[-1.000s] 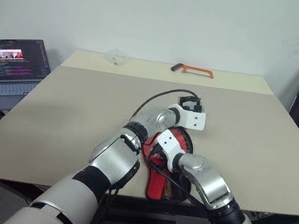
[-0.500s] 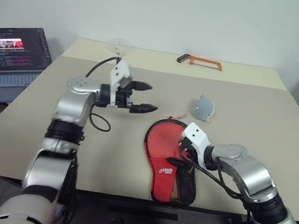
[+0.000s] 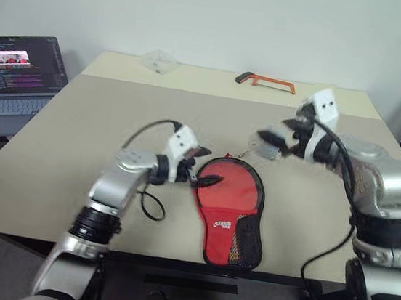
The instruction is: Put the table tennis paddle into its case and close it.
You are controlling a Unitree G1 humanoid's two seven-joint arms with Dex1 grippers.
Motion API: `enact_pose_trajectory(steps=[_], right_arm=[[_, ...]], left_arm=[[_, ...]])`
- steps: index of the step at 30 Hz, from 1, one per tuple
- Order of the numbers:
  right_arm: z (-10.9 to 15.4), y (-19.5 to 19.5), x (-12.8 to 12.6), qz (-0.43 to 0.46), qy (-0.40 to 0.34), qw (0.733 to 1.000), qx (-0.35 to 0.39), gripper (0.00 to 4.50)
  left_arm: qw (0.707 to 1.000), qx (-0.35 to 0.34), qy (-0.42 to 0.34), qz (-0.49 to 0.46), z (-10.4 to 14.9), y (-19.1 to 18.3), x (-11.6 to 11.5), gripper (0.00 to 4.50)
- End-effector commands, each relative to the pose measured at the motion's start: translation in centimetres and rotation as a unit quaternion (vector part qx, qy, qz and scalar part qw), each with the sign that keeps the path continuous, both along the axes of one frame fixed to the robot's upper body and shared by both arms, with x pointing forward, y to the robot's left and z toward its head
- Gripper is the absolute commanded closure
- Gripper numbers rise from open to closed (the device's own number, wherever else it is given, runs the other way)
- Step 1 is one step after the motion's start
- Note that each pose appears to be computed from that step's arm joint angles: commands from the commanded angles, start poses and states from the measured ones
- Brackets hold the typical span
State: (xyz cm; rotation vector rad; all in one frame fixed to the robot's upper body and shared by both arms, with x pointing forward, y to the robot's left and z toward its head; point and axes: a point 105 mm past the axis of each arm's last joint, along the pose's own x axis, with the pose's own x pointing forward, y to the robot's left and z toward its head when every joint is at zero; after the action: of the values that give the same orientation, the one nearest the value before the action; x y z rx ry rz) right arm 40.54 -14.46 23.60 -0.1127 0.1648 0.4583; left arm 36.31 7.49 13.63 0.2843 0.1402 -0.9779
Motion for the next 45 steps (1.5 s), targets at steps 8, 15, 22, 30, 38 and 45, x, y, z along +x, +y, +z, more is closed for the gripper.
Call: enact_pose_trajectory(steps=[8, 15, 22, 30, 38, 45], right_arm=[[-0.9, -2.2, 6.2, -0.129, -0.018, 0.990, 0.055, 0.00], [-4.3, -1.9, 7.6, -0.152, 0.029, 0.986, 0.065, 0.00], [-5.6, -0.6, 7.8, -0.140, 0.034, 0.989, 0.037, 0.00], [-6.0, -0.2, 7.7, -0.132, 0.037, 0.990, 0.032, 0.00], [-5.9, -0.1, 7.8, -0.128, 0.037, 0.991, 0.031, 0.00], [-6.5, 0.4, 7.7, -0.126, 0.060, 0.988, 0.070, 0.00]], left_arm=[[0.997, -0.020, 0.002, 0.078, -2.6, -2.1, 1.2, 0.05], [0.999, 0.002, 0.008, 0.049, -3.4, -4.1, 1.0, 0.05], [0.999, -0.025, -0.019, 0.032, -0.6, -4.6, 1.0, 0.05], [0.997, -0.057, -0.024, -0.036, 2.6, -4.4, -1.1, 0.05], [1.000, 0.019, 0.019, 0.010, -2.6, -5.7, -0.5, 0.05], [0.995, 0.065, 0.056, 0.055, -6.7, -6.2, 0.2, 0.05]])
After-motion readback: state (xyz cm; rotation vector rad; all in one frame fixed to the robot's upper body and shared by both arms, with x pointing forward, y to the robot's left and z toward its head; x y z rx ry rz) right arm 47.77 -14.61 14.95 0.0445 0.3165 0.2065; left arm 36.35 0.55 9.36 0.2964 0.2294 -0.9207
